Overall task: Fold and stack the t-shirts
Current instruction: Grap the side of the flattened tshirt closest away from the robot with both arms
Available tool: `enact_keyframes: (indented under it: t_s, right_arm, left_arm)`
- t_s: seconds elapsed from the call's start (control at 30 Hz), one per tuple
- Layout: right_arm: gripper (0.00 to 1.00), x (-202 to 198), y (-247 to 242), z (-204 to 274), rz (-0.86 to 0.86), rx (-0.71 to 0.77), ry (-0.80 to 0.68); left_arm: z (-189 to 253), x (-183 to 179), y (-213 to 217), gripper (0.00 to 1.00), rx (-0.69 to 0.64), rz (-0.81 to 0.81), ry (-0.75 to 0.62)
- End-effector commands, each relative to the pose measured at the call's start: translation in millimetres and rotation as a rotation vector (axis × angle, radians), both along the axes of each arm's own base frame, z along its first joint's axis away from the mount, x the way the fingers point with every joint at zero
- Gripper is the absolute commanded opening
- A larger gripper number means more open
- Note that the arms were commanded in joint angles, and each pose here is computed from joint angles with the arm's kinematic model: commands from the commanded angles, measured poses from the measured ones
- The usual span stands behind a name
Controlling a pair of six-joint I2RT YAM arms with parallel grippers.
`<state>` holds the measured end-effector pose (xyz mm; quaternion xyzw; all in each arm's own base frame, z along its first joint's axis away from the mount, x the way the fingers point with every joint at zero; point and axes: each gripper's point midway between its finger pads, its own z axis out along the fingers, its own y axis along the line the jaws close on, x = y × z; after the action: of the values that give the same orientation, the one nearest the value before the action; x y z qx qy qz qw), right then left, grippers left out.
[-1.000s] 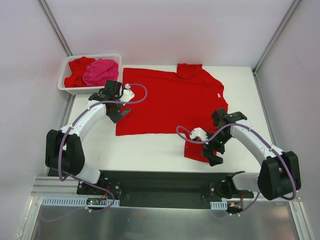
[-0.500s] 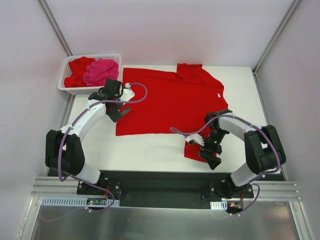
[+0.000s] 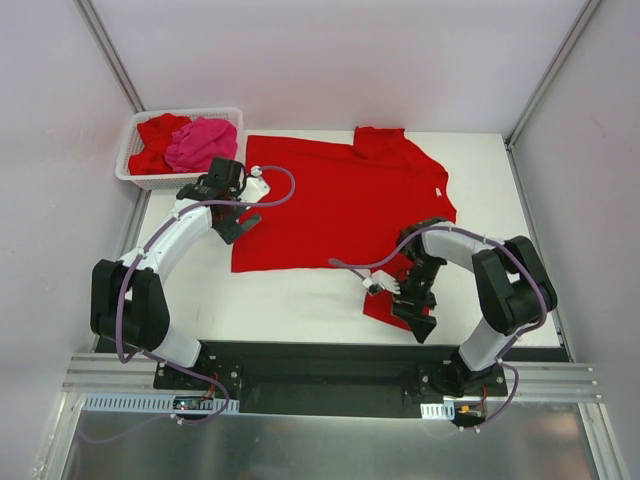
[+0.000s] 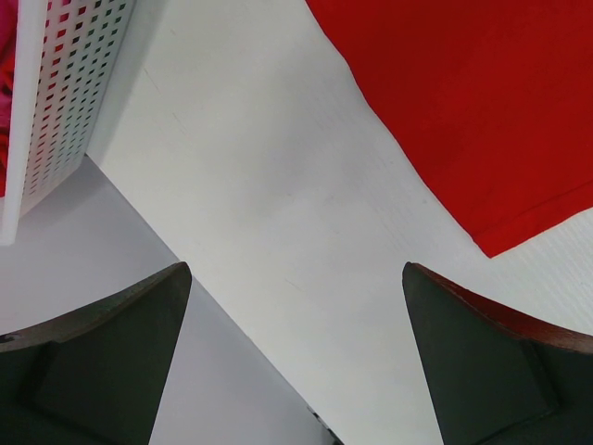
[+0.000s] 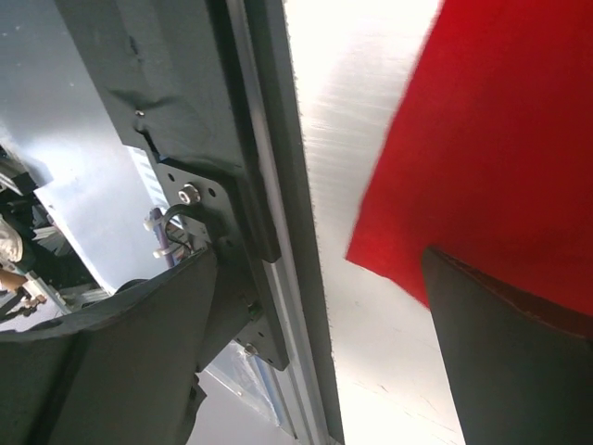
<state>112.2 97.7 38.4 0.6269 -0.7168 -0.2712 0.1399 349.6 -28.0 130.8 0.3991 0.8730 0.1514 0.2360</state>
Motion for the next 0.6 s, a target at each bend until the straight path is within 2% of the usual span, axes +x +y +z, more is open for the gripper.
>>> enact_keyframes:
  t_s: [0.0, 0.33, 0.43, 0.57]
  right_arm:
    - [0.96, -17, 7, 15, 0.024, 0.033, 0.090]
    - [0.96, -26, 19, 40, 0.016, 0.088, 0.152]
    - [0.96, -18, 15, 40, -0.017, 0.043, 0.080]
    - [0.96, -5, 2, 26, 0.003, 0.009, -0.093]
  left_arm:
    - [12, 2, -4, 0.99, -0.006, -0.024, -0.022]
    - [11, 0, -3, 0.99, 0.006, -0.036, -0.017]
    - [14, 3, -3, 0.99, 0.006, -0.037, -0.026]
    - [15, 3, -3, 0.99, 0.006, -0.037, -0.029]
